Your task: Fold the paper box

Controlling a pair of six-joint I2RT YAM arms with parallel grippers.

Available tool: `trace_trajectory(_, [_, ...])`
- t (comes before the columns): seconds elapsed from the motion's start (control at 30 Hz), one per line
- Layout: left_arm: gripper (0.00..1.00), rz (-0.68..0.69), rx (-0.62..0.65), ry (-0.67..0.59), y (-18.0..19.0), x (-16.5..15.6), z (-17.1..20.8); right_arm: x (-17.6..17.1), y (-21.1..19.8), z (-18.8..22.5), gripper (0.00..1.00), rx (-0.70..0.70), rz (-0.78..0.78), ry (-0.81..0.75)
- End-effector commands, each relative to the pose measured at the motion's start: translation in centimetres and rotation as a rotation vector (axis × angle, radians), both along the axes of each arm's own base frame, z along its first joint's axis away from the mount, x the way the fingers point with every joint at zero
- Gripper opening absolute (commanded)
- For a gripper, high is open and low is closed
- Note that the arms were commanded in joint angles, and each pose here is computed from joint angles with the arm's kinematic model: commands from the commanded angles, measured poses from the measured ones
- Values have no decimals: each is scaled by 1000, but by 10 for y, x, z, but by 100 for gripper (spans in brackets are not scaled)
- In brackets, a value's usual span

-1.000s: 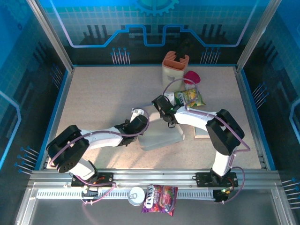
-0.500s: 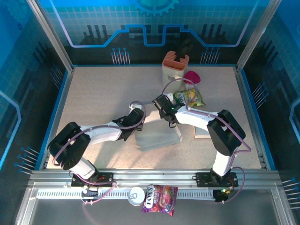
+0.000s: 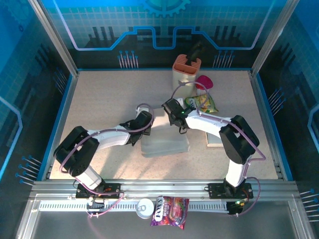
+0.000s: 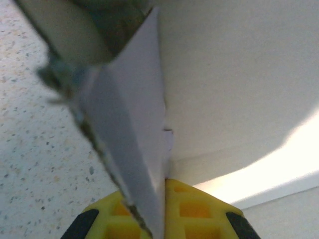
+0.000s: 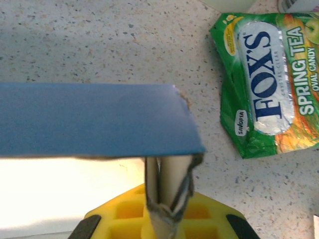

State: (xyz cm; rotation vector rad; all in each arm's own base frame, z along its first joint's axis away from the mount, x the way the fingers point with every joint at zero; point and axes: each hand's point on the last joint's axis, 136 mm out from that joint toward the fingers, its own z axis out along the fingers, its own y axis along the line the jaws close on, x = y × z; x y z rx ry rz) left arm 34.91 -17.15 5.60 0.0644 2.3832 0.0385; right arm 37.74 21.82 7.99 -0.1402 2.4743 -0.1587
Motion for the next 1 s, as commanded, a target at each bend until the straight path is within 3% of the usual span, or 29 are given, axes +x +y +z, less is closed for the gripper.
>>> trace_trajectory(0.0, [0,89,30,-28,-3,3,14,-12,19,-12,0,21,47,75])
trace_trajectory(0.2, [0,257,157,-18,10,-5,14,-15,25,-13,0,33,39,80])
trace_trajectory(0.3, [0,294,161,1,10,-5,6,-15,27,-12,0,32,33,74])
trace_trajectory(0.43, [0,274,113,-13,3,-2,7,-16,27,-13,0,34,33,70])
trace_trajectory(0.63, [0,139,20,-77,-18,6,26,-16,26,-12,0,36,43,59])
trace_trajectory(0.77, [20,92,-36,-45,-23,8,28,-16,28,-13,0,43,48,60])
trace_trajectory(0.97, [30,76,-72,-39,-15,9,35,-14,27,-12,0,41,50,62])
